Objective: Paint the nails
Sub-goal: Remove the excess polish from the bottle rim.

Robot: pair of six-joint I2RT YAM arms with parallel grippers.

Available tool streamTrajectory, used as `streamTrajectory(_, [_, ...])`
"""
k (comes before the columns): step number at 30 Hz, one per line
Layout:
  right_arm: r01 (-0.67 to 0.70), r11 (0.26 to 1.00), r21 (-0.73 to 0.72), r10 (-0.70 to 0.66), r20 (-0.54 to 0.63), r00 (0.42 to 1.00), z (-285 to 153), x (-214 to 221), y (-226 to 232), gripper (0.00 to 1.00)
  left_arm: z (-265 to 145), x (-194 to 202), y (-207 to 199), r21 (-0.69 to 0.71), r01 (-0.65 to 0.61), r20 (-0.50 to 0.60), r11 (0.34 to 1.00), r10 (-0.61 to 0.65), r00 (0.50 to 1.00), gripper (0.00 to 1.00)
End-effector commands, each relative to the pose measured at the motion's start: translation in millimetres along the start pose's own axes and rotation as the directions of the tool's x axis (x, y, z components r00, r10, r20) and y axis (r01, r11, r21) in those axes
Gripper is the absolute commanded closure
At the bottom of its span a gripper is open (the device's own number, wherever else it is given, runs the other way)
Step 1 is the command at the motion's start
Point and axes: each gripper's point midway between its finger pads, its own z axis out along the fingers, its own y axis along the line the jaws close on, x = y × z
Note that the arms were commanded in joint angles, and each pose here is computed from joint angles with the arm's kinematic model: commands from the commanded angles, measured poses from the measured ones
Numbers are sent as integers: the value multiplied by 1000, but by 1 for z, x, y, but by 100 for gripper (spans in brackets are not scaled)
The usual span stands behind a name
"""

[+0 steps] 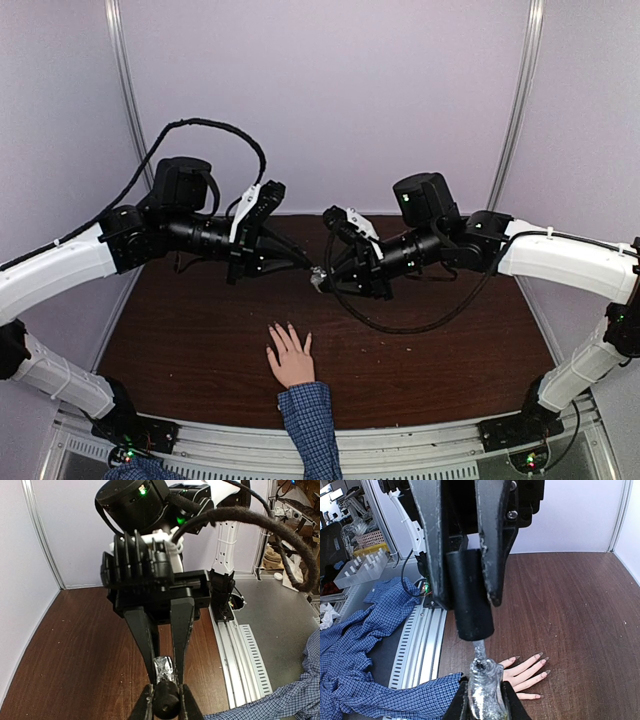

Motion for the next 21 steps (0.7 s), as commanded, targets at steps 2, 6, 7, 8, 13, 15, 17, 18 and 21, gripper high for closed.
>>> streamTrajectory(2, [21,1000,23,-22,26,999,-8,-9,0,100,-10,-12,2,-31,-43,13,999,43,999,100])
streamTrajectory(6, [21,999,25,-21,27,999,-8,-10,-1,100,-11,-11,1,-39,-50,9,998,50,999,100])
streamTrajectory(7, [20,999,25,-20,25,999,-7,-9,-1,100,-12,-12,1,-39,-52,10,998,52,999,100])
streamTrajectory(8, [20,999,25,-21,26,999,-8,-9,-1,100,-12,-11,2,-41,-52,9,998,52,999,100])
streamTrajectory(13, [15,1000,14,-15,16,1000,-5,-7,-1,100,-11,-13,2,-36,-53,13,998,54,998,100])
streamTrajectory(15, [18,1000,10,-18,8,1000,-3,-6,0,100,-11,-13,2,-35,-53,15,998,54,998,100])
streamTrajectory(17, [21,1000,6,-21,-5,1000,-1,-3,1,100,-10,-13,2,-34,-50,15,998,51,999,100])
streamTrajectory(18, [25,1000,3,-25,-12,1000,0,-2,2,100,-10,-13,3,-34,-48,15,998,49,999,100])
streamTrajectory(21, [31,1000,1,-31,-35,999,4,1,4,100,-9,-13,3,-31,-45,19,999,45,999,100])
